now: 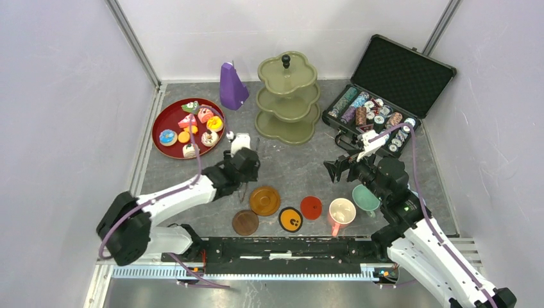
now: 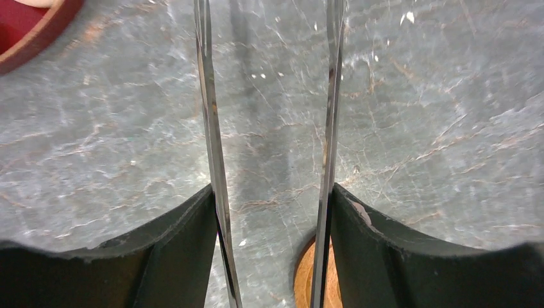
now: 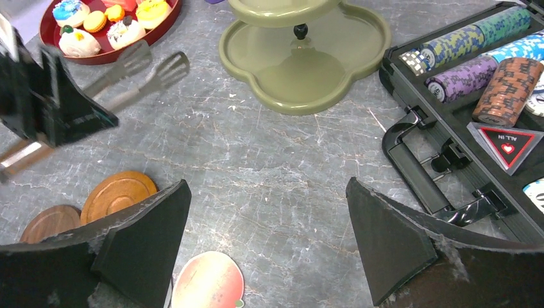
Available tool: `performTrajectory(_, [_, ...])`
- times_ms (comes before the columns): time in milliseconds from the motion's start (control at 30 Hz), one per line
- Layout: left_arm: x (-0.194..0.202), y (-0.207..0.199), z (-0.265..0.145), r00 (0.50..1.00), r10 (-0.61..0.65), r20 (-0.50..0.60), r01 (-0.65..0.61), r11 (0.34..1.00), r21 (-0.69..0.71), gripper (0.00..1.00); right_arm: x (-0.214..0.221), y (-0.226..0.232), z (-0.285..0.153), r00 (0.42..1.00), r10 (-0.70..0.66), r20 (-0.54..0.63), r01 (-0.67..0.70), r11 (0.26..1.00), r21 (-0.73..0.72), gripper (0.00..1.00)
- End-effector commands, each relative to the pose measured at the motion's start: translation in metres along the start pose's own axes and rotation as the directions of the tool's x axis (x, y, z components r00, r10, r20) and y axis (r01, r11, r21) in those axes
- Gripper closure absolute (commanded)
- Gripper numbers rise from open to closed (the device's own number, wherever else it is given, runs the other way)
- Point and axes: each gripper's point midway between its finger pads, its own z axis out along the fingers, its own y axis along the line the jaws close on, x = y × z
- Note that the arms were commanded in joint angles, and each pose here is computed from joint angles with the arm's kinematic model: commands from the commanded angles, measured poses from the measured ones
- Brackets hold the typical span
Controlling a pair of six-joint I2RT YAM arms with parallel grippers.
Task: Serve the afternoon tea
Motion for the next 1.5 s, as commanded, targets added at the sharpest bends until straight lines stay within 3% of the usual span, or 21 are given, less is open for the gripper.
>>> performTrajectory(0, [-0.019, 0.026, -0.033, 0.987, -0.039, -0.153, 0.046, 0.998, 0.043, 0.33, -0.012, -0.005, 0.000, 0.998, -0.021, 0.052, 0.019, 1.000, 0.024, 0.01])
performTrajectory(233, [-0.078, 0.072, -0.070, 0.968, -0.005, -0.249, 0.019, 0.998, 0.053, 0.32, -0.017, -0.004, 0.000, 0.998, -0.041, 0.056, 0.040, 0.999, 0.018, 0.02])
performTrajectory(633, [-0.139, 0.123, -0.027, 0.972, -0.098, -0.211, 0.098, 0.995, -0.011, 0.32, -0.021, -0.001, -0.002, 0.997, -0.054, 0.062, 0.054, 0.999, 0.001, 0.02])
performTrajectory(1467, [-0.152, 0.144, 0.046, 0.966, -0.111, -0.235, 0.095, 0.992, -0.081, 0.34, -0.021, -0.004, -0.005, 0.997, -0.060, 0.057, 0.059, 0.998, 0.022, 0.02])
